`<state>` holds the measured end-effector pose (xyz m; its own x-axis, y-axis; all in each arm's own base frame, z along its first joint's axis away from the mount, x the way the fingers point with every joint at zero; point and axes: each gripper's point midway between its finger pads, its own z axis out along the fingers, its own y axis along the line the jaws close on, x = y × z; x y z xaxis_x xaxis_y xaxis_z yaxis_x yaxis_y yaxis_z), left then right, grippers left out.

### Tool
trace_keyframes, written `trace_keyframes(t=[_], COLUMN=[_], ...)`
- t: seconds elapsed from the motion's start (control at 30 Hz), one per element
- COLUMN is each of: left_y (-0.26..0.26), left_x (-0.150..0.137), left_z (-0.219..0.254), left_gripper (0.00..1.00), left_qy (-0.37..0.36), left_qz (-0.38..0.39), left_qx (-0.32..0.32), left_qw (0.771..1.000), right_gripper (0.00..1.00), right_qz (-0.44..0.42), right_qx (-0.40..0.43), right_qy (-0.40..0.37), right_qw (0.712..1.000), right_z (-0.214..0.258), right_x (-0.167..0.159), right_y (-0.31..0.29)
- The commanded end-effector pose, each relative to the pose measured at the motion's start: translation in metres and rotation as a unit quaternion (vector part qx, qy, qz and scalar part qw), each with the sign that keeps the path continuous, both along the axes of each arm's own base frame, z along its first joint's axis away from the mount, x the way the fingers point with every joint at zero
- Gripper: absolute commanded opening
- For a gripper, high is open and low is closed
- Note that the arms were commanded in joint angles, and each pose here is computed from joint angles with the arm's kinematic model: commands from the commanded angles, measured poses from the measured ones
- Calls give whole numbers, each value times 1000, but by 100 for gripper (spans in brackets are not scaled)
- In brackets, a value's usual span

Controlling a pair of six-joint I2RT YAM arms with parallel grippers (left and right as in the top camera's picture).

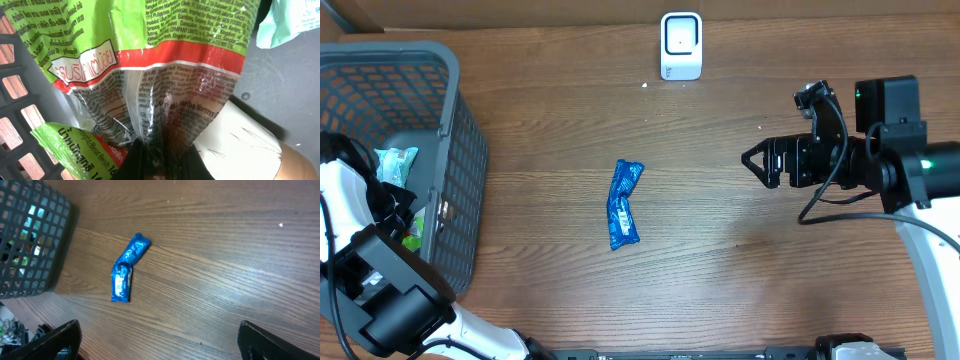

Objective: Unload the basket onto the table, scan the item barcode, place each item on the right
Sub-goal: 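Reach the left gripper back into the basket and grasp the green snack bag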

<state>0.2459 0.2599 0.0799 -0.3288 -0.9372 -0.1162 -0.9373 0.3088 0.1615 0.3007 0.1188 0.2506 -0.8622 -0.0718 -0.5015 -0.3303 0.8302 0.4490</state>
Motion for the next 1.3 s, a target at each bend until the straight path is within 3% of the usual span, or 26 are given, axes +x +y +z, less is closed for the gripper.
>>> trace_keyframes(t=[0.0,0.23,0.57,0.8,0.97,1.0,1.07,1.1,1.13,1.27], left_y=[-6,-10,-41,-62,-60,-60,-59,-58,-57,-52], left_x=[4,22,36,31,30,30,32,33,34,42], left_z=[-10,26,146,188,186,181,169,161,154,118], left_gripper=[4,4,4,4,4,15,57,71,77,80], left_qy=[-7,-60,-186,-233,-227,-221,-207,-198,-190,-149], left_qz=[-2,-22,-77,-108,-105,-105,-104,-104,-104,-103], left_qx=[-25,-21,82,118,124,119,107,100,93,60], left_qw=[1000,998,976,959,960,962,967,970,972,982], right_gripper=[100,100,100,100,100,100,100,100,100,100], right_qz=[1,1,1,1,1,1,1,1,1,1], right_qx=[1,1,1,1,1,1,1,1,1,0], right_qy=[2,0,1,1,1,1,1,2,3,5], right_qw=[1000,1000,1000,1000,1000,1000,1000,1000,1000,1000], right_z=[0,0,0,0,0,0,0,0,-1,-1], right_x=[4,6,6,6,6,6,6,6,6,5], right_y=[2,2,2,2,2,2,2,2,2,2])
